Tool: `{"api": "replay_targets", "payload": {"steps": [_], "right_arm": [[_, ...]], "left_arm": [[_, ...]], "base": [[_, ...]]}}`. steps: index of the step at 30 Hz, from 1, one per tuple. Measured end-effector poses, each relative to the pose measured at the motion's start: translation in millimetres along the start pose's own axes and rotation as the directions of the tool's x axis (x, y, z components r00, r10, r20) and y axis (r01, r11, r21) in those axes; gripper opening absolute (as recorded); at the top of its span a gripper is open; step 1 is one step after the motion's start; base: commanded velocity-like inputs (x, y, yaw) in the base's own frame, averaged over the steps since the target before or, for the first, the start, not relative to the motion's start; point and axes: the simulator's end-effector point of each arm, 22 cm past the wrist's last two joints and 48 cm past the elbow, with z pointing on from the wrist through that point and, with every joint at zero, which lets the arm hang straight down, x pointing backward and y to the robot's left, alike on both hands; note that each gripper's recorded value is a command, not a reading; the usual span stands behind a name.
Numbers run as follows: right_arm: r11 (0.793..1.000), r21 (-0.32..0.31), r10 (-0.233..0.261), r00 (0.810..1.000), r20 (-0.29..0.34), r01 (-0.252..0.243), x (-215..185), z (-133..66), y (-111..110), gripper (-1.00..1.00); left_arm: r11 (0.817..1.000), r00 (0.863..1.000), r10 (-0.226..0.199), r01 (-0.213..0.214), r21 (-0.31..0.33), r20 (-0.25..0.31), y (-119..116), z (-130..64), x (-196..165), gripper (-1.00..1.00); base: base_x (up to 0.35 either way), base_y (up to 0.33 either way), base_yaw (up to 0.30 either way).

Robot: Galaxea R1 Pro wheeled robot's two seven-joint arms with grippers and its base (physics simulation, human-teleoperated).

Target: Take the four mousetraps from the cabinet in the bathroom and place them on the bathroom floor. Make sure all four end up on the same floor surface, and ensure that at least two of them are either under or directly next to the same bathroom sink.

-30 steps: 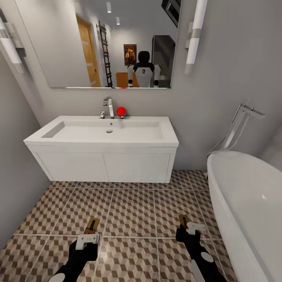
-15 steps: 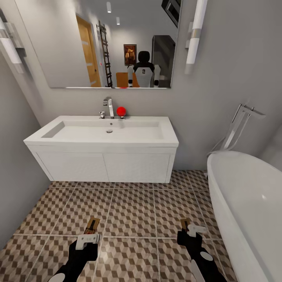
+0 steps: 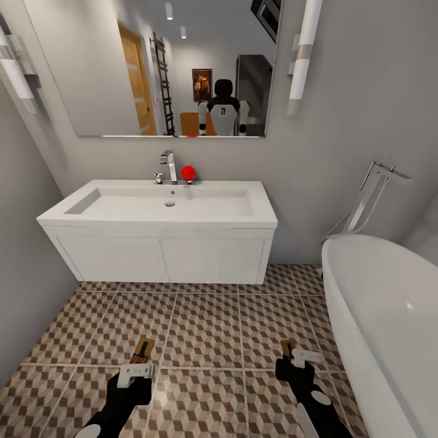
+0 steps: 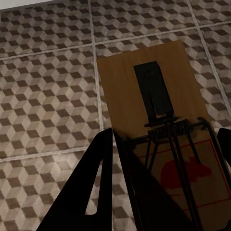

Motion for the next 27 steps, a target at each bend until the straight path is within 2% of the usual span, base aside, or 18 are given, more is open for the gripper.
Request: {"api": "replay_targets", "payload": {"steps": [14,21,27], "right_arm": [[1.000,-0.001,-0.001,1.000,0.002,0.001,-0.4,0.0,0.2,-1.00],[1.000,-0.001,-0.001,1.000,0.002,0.001,-0.4,0.0,0.2,-1.00],[1.000,-0.001,-0.002,1.000,0.002,0.002,-0.3,0.0,0.4,-1.00]], "left_arm": [[1.000,1.000,0.008,-0.008,-0.013,-0.007,8.1,0.3,1.7,-1.00],[0.999,1.000,-0.009,0.008,-0.048,-0.010,25.6,1.0,1.0,-1.00],[0.999,1.000,-0.020,0.019,-0.048,-0.015,27.7,1.3,2.6,-1.00]], "base": [[0.000,0.000,0.000],[0.000,0.000,0.000],[0.000,0.000,0.000]]}}
